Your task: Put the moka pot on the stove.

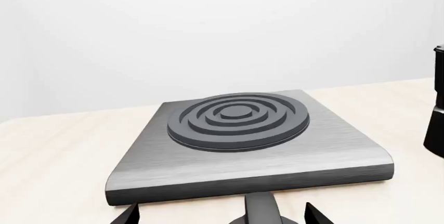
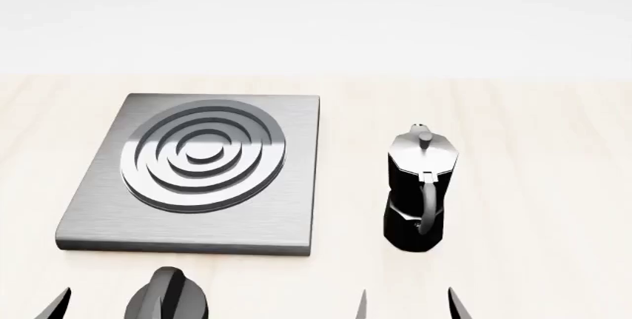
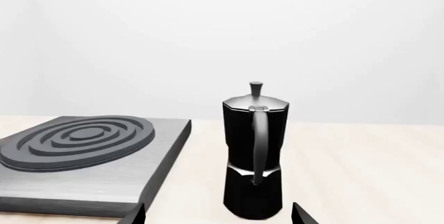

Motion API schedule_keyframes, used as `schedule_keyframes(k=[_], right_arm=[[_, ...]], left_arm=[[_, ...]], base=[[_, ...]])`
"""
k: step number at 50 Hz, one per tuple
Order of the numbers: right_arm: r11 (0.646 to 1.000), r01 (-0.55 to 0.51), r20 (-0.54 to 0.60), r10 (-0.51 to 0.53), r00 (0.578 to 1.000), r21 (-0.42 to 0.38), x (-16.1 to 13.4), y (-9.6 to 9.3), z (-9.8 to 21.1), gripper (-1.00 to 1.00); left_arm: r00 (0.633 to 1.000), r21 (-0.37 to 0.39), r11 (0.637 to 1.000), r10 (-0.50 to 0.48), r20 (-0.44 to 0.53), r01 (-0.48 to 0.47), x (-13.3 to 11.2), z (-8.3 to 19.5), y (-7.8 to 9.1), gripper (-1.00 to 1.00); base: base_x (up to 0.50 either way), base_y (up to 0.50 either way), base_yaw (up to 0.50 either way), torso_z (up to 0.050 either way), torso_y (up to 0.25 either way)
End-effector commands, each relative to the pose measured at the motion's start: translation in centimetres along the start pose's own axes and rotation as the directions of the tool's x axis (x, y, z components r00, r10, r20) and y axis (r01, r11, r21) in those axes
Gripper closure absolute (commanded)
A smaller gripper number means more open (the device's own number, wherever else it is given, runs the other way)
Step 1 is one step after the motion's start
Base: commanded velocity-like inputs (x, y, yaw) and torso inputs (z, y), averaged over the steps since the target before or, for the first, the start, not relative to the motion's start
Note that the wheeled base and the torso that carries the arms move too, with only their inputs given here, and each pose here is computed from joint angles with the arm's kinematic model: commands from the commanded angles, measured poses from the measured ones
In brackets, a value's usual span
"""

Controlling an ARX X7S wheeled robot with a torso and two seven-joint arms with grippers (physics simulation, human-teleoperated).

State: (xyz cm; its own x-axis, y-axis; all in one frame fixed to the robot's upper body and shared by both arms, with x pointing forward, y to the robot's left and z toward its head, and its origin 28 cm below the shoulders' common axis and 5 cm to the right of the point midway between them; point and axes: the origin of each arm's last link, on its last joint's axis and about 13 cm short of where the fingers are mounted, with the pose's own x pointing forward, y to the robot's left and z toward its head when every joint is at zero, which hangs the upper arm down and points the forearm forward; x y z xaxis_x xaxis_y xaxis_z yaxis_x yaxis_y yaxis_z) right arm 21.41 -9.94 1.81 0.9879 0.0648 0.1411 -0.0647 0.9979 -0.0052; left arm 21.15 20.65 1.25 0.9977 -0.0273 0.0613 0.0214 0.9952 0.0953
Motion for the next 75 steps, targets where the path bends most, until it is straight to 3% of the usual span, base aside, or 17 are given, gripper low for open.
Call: schedule_keyframes(k=[1,75], right_arm=[[1.000,-0.012,0.012,0.012,1.000,-0.006,-0.20,0.02,0.06,-1.00],[0.999,-0.043,0.027,0.043,0.999,-0.014,-0.13,0.30,0.18,-1.00]], left_arm=[[0.999,-0.010,0.999,-0.030,0.042,0.030,0.09,-0.01,0.00,-1.00],[0.999,-0.011,0.999,-0.031,0.040,0.031,0.08,-0.01,0.00,-1.00]], base=[[0.00,0.00,0.00,0.000,0.000],[0.00,0.08,0.00,0.000,0.000]])
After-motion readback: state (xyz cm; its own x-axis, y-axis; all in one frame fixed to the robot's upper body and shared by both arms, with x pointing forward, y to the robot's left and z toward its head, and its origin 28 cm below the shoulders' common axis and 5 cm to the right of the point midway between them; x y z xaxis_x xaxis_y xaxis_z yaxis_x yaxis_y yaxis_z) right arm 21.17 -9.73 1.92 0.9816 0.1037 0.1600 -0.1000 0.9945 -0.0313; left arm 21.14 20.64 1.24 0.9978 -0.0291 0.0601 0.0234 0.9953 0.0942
